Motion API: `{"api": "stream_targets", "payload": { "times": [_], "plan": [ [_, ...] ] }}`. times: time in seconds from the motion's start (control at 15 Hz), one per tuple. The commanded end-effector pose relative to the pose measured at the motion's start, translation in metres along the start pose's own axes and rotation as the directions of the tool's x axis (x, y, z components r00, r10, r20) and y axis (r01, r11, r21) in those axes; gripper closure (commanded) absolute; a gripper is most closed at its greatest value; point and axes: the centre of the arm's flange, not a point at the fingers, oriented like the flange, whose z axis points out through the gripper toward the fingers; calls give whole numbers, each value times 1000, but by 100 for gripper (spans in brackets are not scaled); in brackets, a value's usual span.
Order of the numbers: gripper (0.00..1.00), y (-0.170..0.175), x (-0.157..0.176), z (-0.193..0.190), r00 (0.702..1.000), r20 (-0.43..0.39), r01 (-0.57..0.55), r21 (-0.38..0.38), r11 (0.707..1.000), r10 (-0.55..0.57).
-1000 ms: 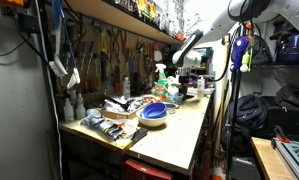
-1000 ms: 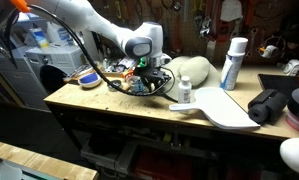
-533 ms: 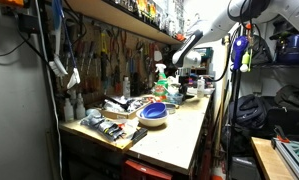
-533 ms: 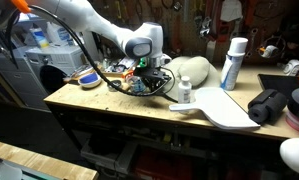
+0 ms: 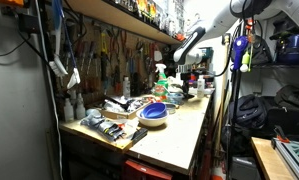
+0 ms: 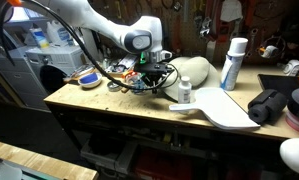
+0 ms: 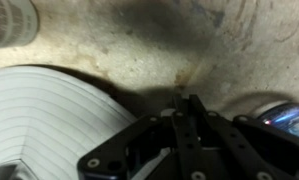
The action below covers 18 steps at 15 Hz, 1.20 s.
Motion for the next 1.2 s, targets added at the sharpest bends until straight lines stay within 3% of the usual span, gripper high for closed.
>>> {"api": "stream_targets", "payload": {
  "times": [0.0,0.27,0.53,0.6,0.8,0.93,1.13],
  "plan": [
    [90,-6,-55,-46,981,141,138,-36,990,-132],
    [90,-12,-96,-80,926,263,289,-28,957,-271],
    [90,-40,-107,-106,862,185,477,22,879,-473],
    [90,-52,-105,-108,841,192,516,-6,856,-506],
    [90,-83,-100,-119,767,333,602,-81,794,-548],
    [90,-109,-91,-128,745,390,636,-169,753,-541],
    [90,-156,-79,-132,698,454,703,-286,652,-554]
  ]
}}
